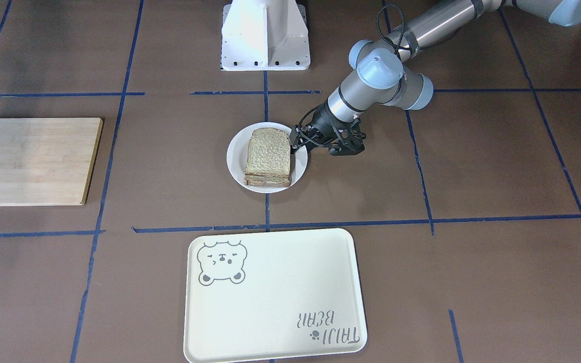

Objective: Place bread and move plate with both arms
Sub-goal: 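Move the left gripper to the plate rim and grasp the white plate, then lift the plate with the left gripper and carry it onto the bear tray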

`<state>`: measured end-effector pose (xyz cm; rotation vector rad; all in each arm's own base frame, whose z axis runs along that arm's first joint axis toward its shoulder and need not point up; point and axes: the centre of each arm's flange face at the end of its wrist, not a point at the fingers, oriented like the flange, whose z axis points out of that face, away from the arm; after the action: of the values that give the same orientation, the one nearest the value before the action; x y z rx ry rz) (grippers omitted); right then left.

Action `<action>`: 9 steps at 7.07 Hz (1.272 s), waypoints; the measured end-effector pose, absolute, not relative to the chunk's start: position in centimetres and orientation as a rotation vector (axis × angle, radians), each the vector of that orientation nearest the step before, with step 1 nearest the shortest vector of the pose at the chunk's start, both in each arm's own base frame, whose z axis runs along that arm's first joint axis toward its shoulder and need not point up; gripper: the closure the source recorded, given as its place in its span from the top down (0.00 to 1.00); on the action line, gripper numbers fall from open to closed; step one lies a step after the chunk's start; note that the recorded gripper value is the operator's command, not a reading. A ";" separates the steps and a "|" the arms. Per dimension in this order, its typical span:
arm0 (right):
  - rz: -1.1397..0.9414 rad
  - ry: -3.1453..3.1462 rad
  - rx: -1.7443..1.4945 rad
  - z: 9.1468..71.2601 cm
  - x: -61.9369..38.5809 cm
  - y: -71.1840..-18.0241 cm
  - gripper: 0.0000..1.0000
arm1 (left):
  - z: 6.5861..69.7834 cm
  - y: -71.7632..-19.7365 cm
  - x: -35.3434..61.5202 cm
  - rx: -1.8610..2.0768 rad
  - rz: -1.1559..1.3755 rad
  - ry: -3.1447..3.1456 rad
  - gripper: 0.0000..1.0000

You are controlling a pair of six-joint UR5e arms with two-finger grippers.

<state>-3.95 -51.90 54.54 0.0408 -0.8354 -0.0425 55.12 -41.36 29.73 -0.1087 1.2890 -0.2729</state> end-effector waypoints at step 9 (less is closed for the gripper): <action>-0.035 -0.828 0.041 54.8 -3.5 -51.9 1.00 | 26.9 -41.7 56.3 -0.171 -0.361 1.318 0.03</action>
<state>-3.54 -51.85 54.80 0.0412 -0.8282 -0.0345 56.35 -41.67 26.94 -0.1707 1.3175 -0.3614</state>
